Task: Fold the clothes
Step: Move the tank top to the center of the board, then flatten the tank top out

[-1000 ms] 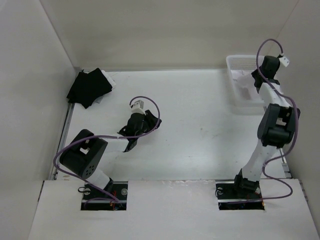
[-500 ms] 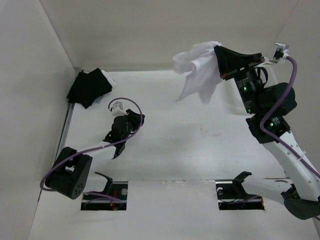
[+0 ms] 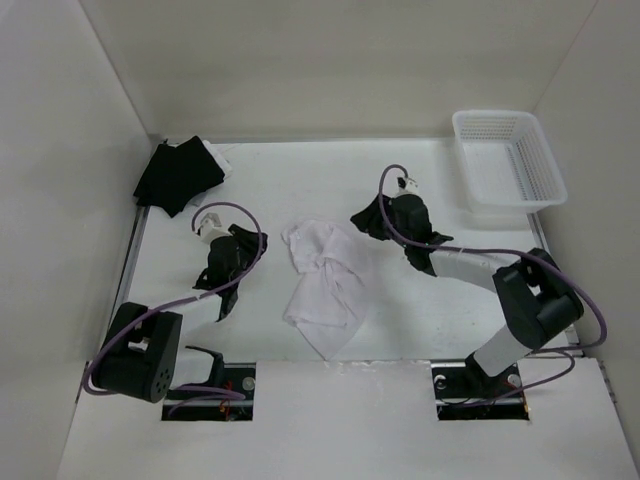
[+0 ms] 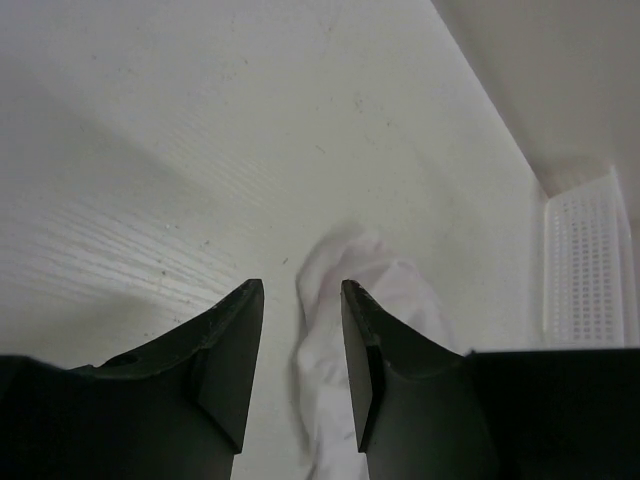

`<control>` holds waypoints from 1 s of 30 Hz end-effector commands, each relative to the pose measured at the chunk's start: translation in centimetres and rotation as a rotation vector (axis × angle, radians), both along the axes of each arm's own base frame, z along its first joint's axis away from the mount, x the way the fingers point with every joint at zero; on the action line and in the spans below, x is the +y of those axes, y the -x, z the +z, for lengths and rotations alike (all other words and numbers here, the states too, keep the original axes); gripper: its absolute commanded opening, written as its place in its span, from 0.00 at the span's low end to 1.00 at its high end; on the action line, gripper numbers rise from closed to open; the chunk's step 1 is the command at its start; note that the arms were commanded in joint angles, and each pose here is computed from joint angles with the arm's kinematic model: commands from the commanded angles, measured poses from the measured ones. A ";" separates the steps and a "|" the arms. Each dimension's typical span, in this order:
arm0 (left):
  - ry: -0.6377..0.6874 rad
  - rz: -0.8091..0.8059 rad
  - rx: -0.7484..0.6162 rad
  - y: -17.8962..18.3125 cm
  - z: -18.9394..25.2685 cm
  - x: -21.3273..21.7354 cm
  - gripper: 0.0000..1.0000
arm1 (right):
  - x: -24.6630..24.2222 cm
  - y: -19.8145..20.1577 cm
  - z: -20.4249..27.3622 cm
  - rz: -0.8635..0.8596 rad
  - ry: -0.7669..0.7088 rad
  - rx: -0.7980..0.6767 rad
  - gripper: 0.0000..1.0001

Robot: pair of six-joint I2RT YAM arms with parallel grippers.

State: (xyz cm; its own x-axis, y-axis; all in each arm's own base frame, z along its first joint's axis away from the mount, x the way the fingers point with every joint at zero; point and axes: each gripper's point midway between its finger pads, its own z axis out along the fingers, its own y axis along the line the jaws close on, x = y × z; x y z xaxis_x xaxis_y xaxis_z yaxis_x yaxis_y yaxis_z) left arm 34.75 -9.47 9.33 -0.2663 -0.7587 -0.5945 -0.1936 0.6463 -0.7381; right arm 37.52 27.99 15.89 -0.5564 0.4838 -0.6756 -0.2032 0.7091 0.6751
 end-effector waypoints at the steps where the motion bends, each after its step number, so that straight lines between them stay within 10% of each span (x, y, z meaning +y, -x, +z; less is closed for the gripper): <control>1: -0.014 -0.050 -0.034 -0.5 1.1 -1.7 0.35 | -1.8 -2.4 6.3 -0.045 -0.154 -0.127 0.45; 3: -0.054 -0.062 -0.029 -0.5 1.2 -2.3 0.34 | -3.1 -1.6 6.0 -0.071 -0.081 -0.136 0.49; 7: -0.150 -0.145 -0.022 0.6 2.3 -4.9 0.26 | -3.4 2.4 1.0 -0.048 0.085 -0.010 0.12; 10: -0.270 -0.287 -0.052 3.1 3.2 -8.3 0.19 | -4.3 6.6 -4.2 -0.056 0.205 0.102 0.03; 16: -0.588 -0.745 0.050 14.4 -0.8 -18.3 0.14 | -9.4 8.9 -7.7 -0.210 0.183 0.163 0.13; 30: -0.862 -0.808 0.135 21.2 -4.2 -23.3 0.31 | -10.4 9.4 -7.6 -0.194 0.095 0.115 0.29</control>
